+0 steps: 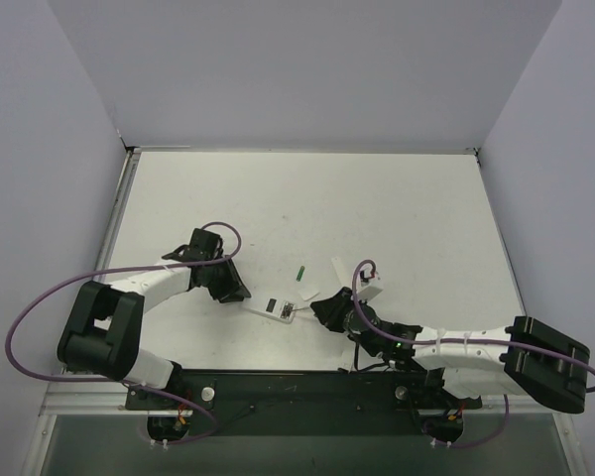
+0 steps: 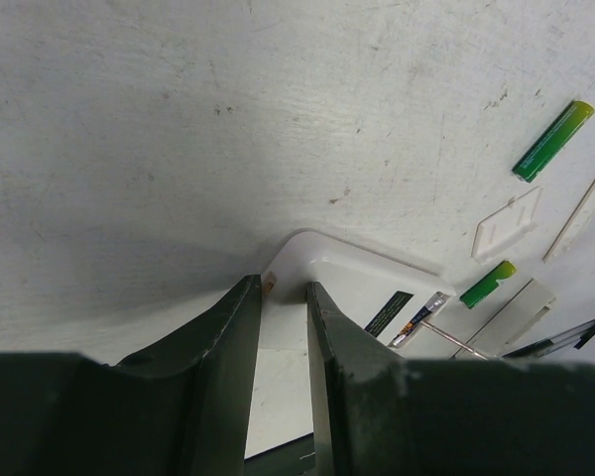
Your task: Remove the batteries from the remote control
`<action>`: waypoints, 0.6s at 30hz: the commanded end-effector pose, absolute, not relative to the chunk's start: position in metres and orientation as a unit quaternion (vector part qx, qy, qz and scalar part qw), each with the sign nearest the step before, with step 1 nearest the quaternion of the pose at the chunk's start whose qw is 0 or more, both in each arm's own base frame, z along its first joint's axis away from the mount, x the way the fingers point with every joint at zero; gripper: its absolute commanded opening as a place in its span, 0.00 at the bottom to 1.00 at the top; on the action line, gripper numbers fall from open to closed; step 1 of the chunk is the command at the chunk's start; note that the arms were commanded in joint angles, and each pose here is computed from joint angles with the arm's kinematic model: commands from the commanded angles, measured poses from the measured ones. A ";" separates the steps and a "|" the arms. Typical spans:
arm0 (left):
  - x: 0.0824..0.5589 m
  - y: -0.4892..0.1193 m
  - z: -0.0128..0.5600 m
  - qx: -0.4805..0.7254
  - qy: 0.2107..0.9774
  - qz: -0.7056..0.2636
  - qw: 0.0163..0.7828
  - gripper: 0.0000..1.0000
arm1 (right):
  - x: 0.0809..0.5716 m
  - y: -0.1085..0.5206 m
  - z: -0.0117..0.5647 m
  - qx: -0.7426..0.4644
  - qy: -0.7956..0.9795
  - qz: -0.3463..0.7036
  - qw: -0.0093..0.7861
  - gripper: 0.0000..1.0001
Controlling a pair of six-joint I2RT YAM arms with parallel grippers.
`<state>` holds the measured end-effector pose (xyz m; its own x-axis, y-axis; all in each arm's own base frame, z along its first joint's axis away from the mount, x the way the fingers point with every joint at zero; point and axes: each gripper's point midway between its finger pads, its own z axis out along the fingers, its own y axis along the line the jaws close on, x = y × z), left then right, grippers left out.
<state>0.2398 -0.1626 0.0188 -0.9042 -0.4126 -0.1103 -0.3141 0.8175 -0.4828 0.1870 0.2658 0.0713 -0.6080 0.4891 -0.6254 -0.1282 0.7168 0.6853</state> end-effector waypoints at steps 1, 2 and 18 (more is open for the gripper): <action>0.206 -0.159 -0.016 -0.192 0.963 -0.183 0.046 0.33 | 0.181 0.233 0.031 0.109 0.852 0.303 0.413 0.00; 0.205 -0.159 -0.016 -0.193 0.963 -0.182 0.045 0.34 | 0.180 0.231 0.027 0.111 0.853 0.301 0.412 0.00; 0.200 -0.162 -0.021 -0.191 0.965 -0.173 0.042 0.33 | 0.182 0.231 0.027 0.131 0.835 0.336 0.415 0.00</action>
<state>0.2428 -0.1699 0.0180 -0.9031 -0.4131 -0.1171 -0.3118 0.8184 -0.4827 0.1868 0.2541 0.0613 -0.6036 0.5861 -0.5405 -0.0931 0.6215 0.7778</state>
